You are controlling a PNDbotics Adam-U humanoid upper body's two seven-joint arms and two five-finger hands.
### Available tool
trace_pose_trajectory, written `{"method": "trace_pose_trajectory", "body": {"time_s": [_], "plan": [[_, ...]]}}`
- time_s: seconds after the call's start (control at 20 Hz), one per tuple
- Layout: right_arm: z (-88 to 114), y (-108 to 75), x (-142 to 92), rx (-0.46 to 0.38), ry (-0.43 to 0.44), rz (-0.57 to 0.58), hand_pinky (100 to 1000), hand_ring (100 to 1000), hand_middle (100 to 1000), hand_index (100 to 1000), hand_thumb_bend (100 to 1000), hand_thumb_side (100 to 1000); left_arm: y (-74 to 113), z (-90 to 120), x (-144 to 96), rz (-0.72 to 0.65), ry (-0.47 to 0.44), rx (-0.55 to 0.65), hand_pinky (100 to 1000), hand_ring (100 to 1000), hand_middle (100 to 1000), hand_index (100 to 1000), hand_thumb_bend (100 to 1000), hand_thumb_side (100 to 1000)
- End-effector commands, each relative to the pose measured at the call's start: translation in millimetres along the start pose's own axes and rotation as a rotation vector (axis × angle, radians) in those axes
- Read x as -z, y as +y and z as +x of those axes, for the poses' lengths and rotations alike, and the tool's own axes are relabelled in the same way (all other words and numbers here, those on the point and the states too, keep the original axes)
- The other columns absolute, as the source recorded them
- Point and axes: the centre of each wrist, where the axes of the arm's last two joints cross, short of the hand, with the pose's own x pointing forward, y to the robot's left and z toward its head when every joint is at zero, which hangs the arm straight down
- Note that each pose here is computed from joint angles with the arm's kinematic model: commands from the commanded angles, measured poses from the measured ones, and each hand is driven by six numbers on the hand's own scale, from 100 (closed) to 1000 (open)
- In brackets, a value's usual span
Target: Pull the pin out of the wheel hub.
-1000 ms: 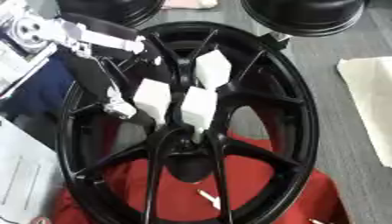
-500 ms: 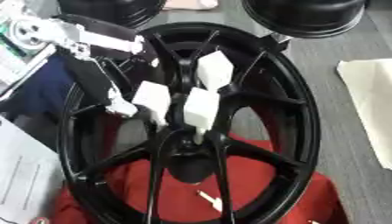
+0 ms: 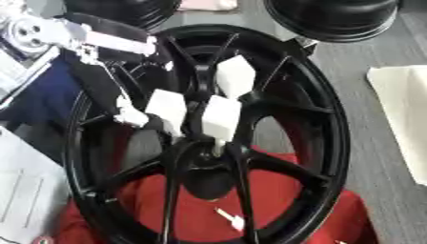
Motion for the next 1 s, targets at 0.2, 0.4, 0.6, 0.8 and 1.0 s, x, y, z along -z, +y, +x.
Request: {"method": "trace_pose_trajectory", "body": {"time_s": [0.2,0.4,0.6,0.8,1.0], "plan": [[8,-5.8,3,-0.007,-0.028,-0.010,761,823,636,684,100,669,4.3,0,-7,0.009,0.022,0.037,779,740,660,767,483,315],[8,-5.8,3,-0.006,-0.028,-0.010,761,823,636,684,100,669,4.0,0,-7,0.008,0.023,0.040,779,740,660,767,483,315],[8,-5.8,3,-0.005,-0.027,-0.013,762,823,636,684,100,669,8.0,6,-9,0.019,0.025,0.079,778,745,665,766,480,291],[7,-5.7,3,-0.005,-0.024,-0.012,762,823,636,684,100,670,11.5,14,-13,0.040,0.042,0.133,768,734,650,755,466,242],[6,-5.7,3,-0.005,-0.022,-0.010,763,824,636,685,100,671,10.2,22,-15,0.066,0.065,0.203,765,730,645,750,468,237]]}}
